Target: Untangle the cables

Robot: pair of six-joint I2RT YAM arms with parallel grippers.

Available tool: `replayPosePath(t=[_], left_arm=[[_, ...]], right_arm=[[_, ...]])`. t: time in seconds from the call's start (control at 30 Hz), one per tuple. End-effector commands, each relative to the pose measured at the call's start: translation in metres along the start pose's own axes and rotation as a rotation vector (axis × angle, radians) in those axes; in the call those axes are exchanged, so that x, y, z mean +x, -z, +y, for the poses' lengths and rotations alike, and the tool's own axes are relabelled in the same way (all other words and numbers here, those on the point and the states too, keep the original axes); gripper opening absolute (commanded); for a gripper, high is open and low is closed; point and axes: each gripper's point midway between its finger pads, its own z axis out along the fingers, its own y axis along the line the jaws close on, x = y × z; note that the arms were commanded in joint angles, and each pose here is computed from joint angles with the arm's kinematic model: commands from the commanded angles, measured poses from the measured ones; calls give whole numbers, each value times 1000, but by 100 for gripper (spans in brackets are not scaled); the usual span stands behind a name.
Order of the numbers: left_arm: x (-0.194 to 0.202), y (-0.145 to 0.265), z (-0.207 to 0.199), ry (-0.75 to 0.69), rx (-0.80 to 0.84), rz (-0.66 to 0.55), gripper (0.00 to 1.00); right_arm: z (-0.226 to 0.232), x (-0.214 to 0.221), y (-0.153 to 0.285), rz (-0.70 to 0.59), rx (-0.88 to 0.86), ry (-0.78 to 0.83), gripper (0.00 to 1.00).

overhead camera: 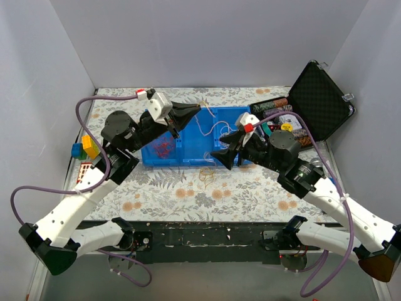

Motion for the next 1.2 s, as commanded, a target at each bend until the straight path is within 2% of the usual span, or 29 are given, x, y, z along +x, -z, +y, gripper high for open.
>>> replayPosePath(t=[0.0,0.17,0.43,0.73,1.0,1.03,1.13,1.17], left_arm=[[-37,-1,10,-91,-30,-60,0],[-17,-6,41,-143,-178,-28,0],[55,-21,69,-185,-280,77,0],[136,-33,100,-203,-322,218,0],[181,-34,107,-215,-326,303,0],[185,-35,107,-219,-321,317,7],[194,-40,108,-207,-302,361,15],[193,-41,108,-201,-301,363,24]], right_arm=[[-6,6,-9,-33,14,15,68],[-18,26,-4,-46,86,-2,68],[-17,58,7,-25,111,-56,64],[-23,71,22,-27,172,-83,65],[-28,73,26,-21,198,-74,66],[-26,74,25,-19,189,-77,66],[-24,79,22,-9,175,-88,68],[-24,81,21,-3,172,-95,69]])
